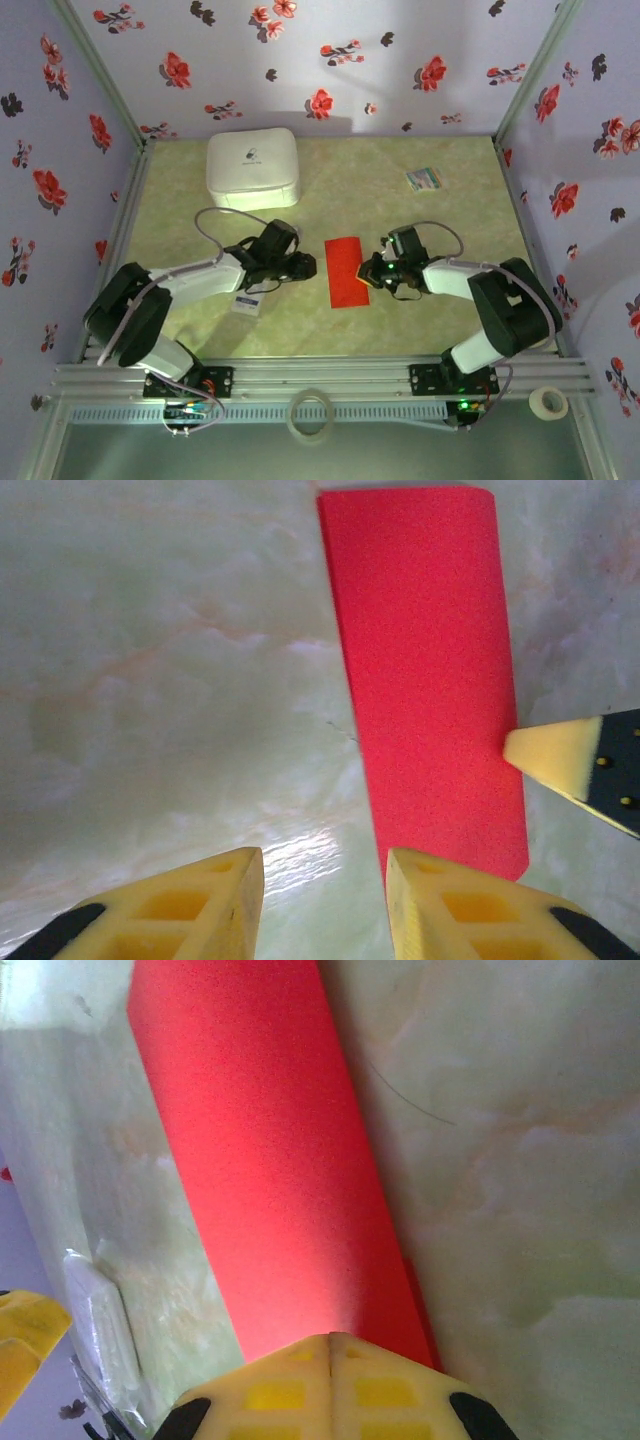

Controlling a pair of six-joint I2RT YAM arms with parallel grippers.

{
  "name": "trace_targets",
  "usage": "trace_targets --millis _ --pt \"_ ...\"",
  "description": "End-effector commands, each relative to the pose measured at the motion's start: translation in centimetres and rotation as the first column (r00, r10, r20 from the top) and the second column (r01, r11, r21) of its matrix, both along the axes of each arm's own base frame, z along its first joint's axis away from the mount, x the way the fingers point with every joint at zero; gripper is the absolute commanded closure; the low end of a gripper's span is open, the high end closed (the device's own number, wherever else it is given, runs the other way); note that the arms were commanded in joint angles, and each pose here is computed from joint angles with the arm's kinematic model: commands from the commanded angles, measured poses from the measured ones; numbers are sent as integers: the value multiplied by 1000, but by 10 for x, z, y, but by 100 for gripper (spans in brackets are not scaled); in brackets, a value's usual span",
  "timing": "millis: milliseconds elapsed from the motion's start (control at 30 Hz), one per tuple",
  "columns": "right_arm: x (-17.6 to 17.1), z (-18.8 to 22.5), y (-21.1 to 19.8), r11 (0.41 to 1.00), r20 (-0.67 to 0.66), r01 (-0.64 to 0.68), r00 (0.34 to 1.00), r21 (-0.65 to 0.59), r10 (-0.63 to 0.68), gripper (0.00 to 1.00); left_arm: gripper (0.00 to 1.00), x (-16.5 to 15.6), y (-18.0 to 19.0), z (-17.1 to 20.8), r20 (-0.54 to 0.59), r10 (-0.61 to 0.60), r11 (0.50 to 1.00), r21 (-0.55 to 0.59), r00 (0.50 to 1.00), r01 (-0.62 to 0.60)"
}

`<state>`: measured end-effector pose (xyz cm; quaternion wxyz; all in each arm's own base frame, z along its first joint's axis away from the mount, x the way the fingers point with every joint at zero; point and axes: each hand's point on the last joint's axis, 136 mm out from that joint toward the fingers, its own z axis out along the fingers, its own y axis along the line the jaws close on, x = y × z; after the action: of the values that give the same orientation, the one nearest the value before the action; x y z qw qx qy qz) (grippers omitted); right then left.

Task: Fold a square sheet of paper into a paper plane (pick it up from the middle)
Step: Third fold the triangle at the center of the table.

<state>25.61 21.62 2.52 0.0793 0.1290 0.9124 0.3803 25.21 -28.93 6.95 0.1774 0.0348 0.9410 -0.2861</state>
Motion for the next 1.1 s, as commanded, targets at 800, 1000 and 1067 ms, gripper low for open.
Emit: trace_targets --millis 800,1000,1067 --pt "-15 -32 -3 999 -122 52 991 8 -50 100 66 10 -48 -38 -164 -9 996 -93 986 -6" --pt "-15 -32 -3 998 -124 60 991 12 -58 100 71 9 -50 -42 -176 -14 995 -100 984 -4" --pt "-14 -32 -3 998 -125 61 990 13 -59 100 71 9 -51 -44 -178 -15 995 -103 984 -3"
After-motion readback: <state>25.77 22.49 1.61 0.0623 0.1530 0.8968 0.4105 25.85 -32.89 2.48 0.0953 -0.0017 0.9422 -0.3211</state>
